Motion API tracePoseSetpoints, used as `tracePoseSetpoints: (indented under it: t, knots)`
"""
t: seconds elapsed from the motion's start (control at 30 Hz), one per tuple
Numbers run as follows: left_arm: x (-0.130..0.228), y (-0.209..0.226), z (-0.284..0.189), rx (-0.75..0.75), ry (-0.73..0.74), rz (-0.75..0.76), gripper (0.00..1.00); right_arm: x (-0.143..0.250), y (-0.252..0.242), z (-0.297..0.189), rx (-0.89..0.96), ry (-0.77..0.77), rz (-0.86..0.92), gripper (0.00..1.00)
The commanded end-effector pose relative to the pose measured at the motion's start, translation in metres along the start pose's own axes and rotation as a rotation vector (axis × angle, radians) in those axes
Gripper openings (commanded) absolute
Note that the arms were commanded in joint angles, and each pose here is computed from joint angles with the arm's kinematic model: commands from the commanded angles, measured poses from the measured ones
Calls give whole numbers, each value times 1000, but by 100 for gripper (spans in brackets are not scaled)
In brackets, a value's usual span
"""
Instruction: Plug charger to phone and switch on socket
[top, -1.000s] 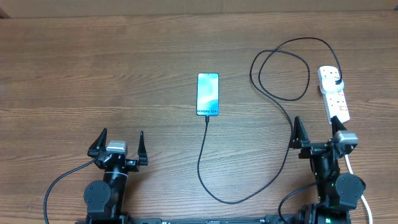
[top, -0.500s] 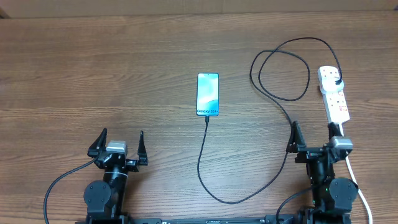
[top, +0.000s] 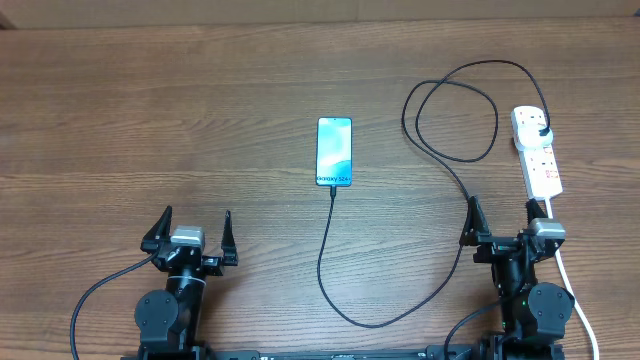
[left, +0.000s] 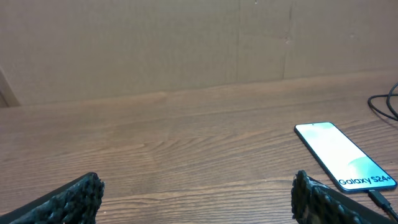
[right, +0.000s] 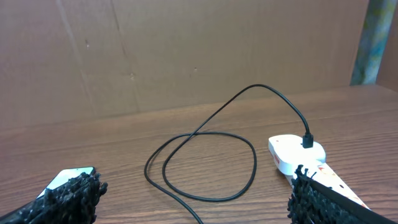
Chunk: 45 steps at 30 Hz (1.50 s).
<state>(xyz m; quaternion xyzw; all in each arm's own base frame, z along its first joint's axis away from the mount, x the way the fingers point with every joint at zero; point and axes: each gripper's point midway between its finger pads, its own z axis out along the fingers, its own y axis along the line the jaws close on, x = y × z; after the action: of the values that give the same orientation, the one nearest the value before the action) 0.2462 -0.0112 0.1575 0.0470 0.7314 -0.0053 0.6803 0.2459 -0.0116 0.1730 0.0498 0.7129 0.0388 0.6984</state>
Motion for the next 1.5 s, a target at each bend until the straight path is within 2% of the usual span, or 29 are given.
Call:
tracePoseSetpoints:
  t: [0.0, 0.37, 1.47]
  knots:
    - [0, -2, 0, 11, -5, 20, 100, 3, 3, 0, -15, 0, -8, 100]
    - [0, -2, 0, 10, -5, 20, 100, 3, 25, -1, -136, -8, -188, 100]
    - [0, -2, 0, 10, -5, 20, 99, 3, 23, -1, -121, -9, -187, 100]
